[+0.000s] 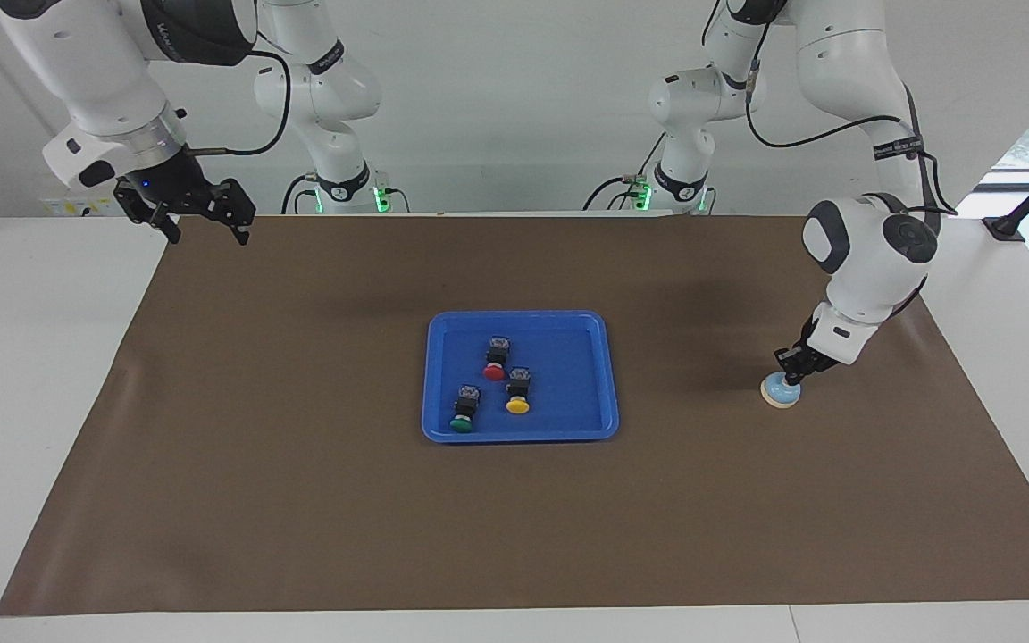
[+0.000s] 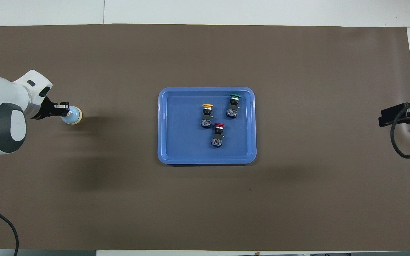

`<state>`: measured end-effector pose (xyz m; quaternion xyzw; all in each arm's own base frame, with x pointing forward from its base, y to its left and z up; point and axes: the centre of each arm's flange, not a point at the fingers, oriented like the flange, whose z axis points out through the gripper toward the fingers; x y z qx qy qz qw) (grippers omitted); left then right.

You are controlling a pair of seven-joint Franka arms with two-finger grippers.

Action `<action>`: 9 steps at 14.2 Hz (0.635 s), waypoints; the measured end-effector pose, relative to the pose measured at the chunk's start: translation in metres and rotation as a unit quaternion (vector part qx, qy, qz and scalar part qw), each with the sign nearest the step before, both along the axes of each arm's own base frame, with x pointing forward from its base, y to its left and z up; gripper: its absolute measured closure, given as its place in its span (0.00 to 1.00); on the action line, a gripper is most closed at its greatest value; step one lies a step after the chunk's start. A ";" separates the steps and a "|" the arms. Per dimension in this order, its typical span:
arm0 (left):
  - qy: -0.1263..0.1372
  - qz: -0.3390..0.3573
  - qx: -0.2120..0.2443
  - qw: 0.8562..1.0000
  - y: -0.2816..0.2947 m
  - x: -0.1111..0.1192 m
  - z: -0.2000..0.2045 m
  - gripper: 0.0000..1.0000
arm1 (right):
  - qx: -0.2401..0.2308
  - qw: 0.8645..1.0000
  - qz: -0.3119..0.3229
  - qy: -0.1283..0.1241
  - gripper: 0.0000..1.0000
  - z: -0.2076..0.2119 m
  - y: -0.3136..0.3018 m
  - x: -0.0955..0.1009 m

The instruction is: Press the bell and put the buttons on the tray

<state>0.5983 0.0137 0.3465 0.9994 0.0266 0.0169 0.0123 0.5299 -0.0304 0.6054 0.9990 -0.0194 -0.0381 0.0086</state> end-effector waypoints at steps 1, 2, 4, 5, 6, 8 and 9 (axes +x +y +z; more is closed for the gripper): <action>0.010 -0.003 0.000 1.000 -0.001 0.005 0.014 0.99 | 0.000 1.000 0.000 0.000 0.00 0.000 0.000 0.000; 0.020 -0.007 -0.001 1.000 -0.005 0.011 0.034 0.93 | 0.000 1.000 0.000 0.000 0.00 0.000 0.000 0.000; 0.030 -0.018 0.000 0.999 -0.018 0.016 0.083 0.74 | 0.000 1.000 0.000 0.000 0.00 0.000 0.000 0.000; 0.034 -0.022 0.001 0.999 -0.024 0.013 0.106 0.61 | 0.000 1.000 0.000 0.000 0.00 0.000 0.000 0.000; 0.039 -0.025 0.003 0.999 -0.028 0.005 0.125 0.50 | 0.000 1.000 0.000 0.000 0.00 0.000 0.000 0.000; 0.053 -0.028 0.007 0.998 -0.031 -0.015 0.156 0.29 | 0.000 1.000 0.000 0.000 0.00 0.000 0.000 0.000; 0.055 -0.028 0.008 0.998 -0.031 -0.024 0.169 0.19 | 0.000 1.000 0.000 0.000 0.00 0.000 0.000 0.000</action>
